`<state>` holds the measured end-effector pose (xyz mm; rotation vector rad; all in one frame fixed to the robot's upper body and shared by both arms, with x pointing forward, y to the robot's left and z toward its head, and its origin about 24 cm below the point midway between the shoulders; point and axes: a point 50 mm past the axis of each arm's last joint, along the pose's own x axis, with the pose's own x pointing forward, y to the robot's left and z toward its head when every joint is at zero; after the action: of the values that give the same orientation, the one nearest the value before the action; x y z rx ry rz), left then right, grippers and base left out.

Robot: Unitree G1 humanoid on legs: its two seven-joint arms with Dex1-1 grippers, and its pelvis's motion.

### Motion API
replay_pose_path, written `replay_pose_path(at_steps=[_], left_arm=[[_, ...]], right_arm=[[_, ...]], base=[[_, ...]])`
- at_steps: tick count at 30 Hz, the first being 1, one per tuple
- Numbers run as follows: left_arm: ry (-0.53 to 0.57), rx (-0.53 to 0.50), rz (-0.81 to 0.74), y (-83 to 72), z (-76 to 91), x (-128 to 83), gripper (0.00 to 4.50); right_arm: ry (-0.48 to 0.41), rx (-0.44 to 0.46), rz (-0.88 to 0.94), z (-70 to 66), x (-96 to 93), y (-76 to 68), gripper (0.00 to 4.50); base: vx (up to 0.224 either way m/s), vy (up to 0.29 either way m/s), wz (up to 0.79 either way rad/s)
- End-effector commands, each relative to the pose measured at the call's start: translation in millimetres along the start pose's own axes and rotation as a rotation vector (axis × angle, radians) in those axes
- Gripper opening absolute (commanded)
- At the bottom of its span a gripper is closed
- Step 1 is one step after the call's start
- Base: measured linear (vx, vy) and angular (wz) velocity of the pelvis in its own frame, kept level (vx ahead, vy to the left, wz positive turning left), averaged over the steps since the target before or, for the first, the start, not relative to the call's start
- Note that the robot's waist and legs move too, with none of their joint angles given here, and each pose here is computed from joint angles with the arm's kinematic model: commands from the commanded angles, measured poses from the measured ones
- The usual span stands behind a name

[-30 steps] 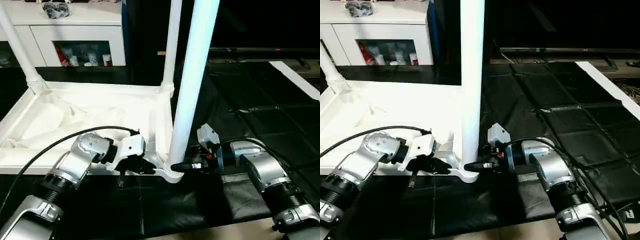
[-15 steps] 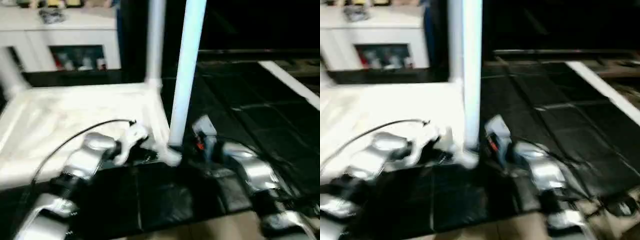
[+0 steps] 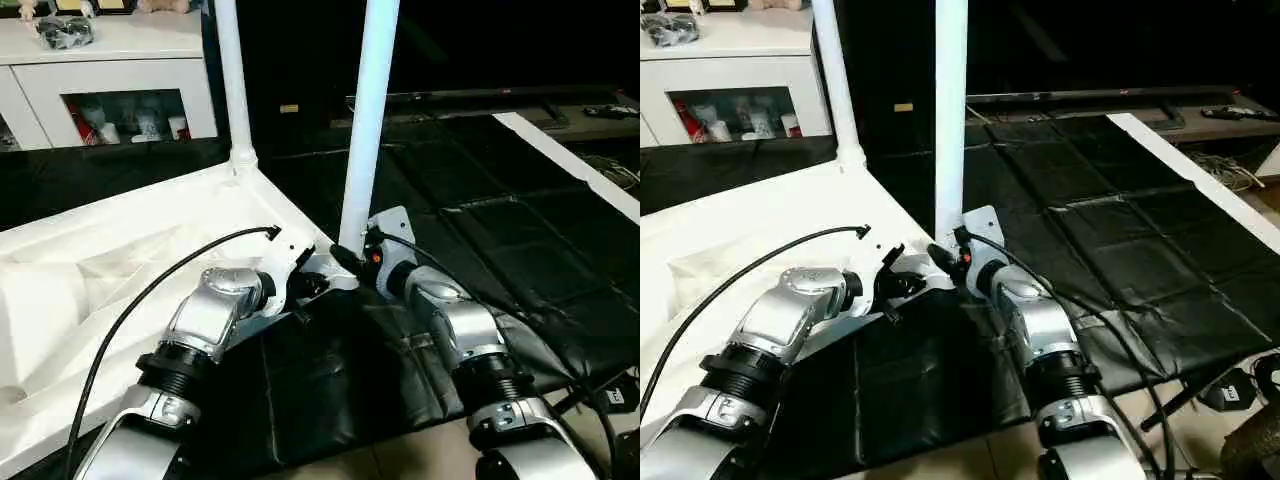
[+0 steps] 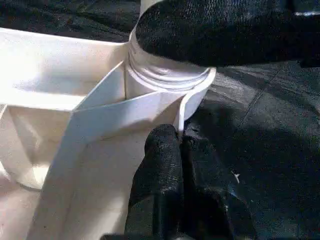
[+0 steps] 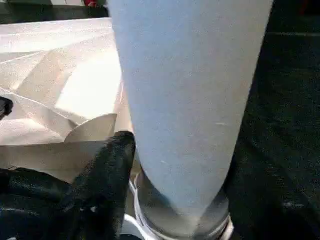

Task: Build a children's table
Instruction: Rotate leg to tighten

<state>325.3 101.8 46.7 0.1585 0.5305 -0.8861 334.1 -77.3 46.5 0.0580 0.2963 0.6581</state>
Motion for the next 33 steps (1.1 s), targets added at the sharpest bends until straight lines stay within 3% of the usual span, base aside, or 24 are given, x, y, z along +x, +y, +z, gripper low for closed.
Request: replay_pose_path(at_steps=[1,10,17,25,30,31,33], left_arm=[[-0.062,0.069,-0.054,-9.7,13.9,4.1,0.0],[-0.001,0.206,-0.186,-2.3,0.8,-14.4,0.0],[0.07,0.325,-0.402,-2.1,-7.4,-29.4,0.0],[0.138,0.399,-0.533,-0.2,-13.7,-38.3,0.0],[0.166,0.439,-0.605,0.7,-14.5,-43.5,0.0],[0.169,0.444,-0.616,0.6,-14.5,-44.3,0.0],[0.186,0.464,-0.652,-0.5,-15.5,-47.2,0.0]], right_arm=[[0.016,0.026,0.234,-9.2,11.0,42.4,3.01],[-0.025,-0.017,0.281,-12.6,-13.4,17.4,3.83],[-0.02,-0.154,0.512,-2.5,-49.8,-5.3,4.33],[0.058,-0.249,0.708,0.6,-66.6,-12.3,4.33],[0.099,-0.251,0.814,2.1,-71.5,-13.9,4.33],[0.104,-0.248,0.828,2.3,-71.9,-14.0,4.07],[0.118,-0.237,0.857,2.6,-71.0,-15.0,3.99]], base=[[0.0,0.0,0.0],[0.0,0.0,0.0],[0.0,0.0,0.0],[0.0,0.0,0.0],[0.0,0.0,0.0],[0.0,0.0,0.0],[0.0,0.0,0.0]])
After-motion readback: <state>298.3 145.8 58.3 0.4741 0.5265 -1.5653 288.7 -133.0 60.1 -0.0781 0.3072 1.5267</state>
